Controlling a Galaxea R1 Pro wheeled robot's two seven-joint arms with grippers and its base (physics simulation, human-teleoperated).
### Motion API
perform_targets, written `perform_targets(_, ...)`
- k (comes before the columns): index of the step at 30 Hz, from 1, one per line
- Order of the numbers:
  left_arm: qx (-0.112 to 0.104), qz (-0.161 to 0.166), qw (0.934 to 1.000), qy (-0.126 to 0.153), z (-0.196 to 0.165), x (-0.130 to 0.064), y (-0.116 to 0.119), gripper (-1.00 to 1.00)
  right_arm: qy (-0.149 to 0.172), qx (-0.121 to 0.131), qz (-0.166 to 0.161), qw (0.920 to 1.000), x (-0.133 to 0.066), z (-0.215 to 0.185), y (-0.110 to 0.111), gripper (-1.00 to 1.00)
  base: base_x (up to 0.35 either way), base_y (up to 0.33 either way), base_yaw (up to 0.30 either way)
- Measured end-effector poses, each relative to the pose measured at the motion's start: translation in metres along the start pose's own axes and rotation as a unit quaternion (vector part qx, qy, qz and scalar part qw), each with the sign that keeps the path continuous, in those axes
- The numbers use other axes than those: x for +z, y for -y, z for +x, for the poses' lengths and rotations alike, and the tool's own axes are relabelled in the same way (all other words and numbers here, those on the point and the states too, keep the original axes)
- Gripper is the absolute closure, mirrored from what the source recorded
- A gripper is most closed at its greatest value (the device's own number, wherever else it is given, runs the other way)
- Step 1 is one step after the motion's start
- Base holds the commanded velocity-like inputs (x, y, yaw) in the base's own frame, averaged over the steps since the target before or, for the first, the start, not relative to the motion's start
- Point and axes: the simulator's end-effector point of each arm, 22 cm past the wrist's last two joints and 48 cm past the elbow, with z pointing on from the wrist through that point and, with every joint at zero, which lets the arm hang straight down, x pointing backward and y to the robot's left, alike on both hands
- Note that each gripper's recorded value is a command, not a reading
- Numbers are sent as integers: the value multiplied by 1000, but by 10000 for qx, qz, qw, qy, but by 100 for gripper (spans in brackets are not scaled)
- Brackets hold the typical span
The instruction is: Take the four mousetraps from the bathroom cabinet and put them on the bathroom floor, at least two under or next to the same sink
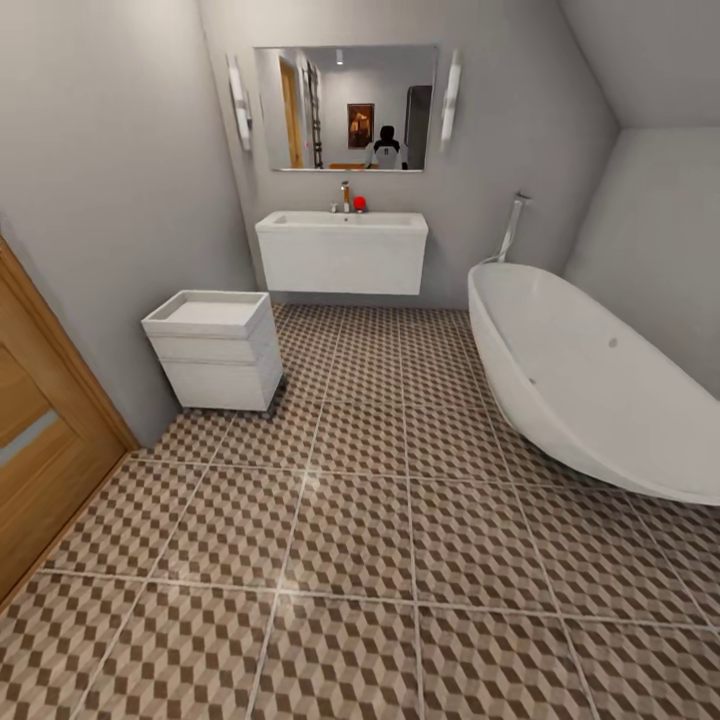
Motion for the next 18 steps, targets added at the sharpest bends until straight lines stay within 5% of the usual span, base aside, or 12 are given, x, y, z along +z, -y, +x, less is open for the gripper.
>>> perform_targets(18,-25,10,9999,144,-12,-5,0,100,139,24,21,9999,-3,-12,2,100,0,0,0)
